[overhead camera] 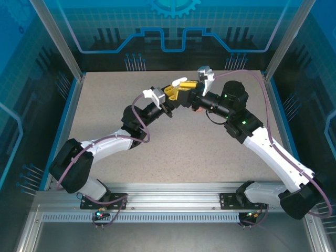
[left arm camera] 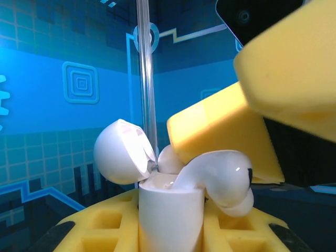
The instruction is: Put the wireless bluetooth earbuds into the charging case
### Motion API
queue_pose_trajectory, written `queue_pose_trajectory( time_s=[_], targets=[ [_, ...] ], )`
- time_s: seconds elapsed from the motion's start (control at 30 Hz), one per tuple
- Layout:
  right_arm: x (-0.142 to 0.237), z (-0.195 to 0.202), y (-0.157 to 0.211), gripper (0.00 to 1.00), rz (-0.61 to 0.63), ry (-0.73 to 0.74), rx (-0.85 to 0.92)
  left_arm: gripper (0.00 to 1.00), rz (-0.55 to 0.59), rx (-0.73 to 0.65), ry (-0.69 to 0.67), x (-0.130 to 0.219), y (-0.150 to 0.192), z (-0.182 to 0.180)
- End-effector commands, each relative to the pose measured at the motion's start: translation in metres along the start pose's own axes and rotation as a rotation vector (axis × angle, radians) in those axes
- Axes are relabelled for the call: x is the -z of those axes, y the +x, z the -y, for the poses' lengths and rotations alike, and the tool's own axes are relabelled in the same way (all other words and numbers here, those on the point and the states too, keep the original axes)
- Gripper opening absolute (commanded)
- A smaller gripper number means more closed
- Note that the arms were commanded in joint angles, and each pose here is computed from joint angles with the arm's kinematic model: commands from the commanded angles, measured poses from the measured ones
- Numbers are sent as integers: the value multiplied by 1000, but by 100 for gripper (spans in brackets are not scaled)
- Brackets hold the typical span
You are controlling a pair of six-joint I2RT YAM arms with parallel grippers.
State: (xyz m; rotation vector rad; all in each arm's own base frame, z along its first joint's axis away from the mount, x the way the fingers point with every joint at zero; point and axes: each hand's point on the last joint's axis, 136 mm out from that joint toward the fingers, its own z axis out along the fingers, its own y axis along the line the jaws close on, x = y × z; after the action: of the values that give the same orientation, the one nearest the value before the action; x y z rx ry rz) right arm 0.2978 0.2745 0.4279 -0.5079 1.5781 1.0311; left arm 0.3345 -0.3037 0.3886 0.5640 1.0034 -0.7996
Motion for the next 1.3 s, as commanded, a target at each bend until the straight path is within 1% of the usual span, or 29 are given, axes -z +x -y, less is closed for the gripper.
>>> queue_pose_trajectory(
  time_s=[0.0,0.03,0.23,0.4,0.67,0.83,0.9,1.0,1.07,1.17,1.27],
  targets=[
    [1,-1,-23,52,50,6,17,0,71,-5,21,-3,-23,6],
    [1,-1,-25,52,53,3,19,0,71,-5,19,-3,-23,5],
    [3,-15,-47,65,98,-38,42,0,62,6,19,-3,-19,5],
    [15,-27,-59,68,116,-59,36,0,59,11,14,-3,-18,5],
    [47,-21,-45,70,82,45,-41,0,56,16,1,-1,-15,3],
    [52,-13,-30,69,28,91,-101,0,53,17,-2,-1,-15,2],
    [49,-10,-18,67,-21,102,-144,0,57,14,-5,-1,-17,2],
    [44,-9,-6,60,-59,87,-212,0,58,12,-7,-1,-17,1],
    [39,-12,0,46,-75,51,-258,0,58,11,-7,-2,-17,1],
    [36,-18,2,33,-78,4,-299,0,56,8,-8,-2,-18,1],
    [36,-25,1,25,-85,-33,-327,0,57,6,-7,-2,-20,1]
  ],
)
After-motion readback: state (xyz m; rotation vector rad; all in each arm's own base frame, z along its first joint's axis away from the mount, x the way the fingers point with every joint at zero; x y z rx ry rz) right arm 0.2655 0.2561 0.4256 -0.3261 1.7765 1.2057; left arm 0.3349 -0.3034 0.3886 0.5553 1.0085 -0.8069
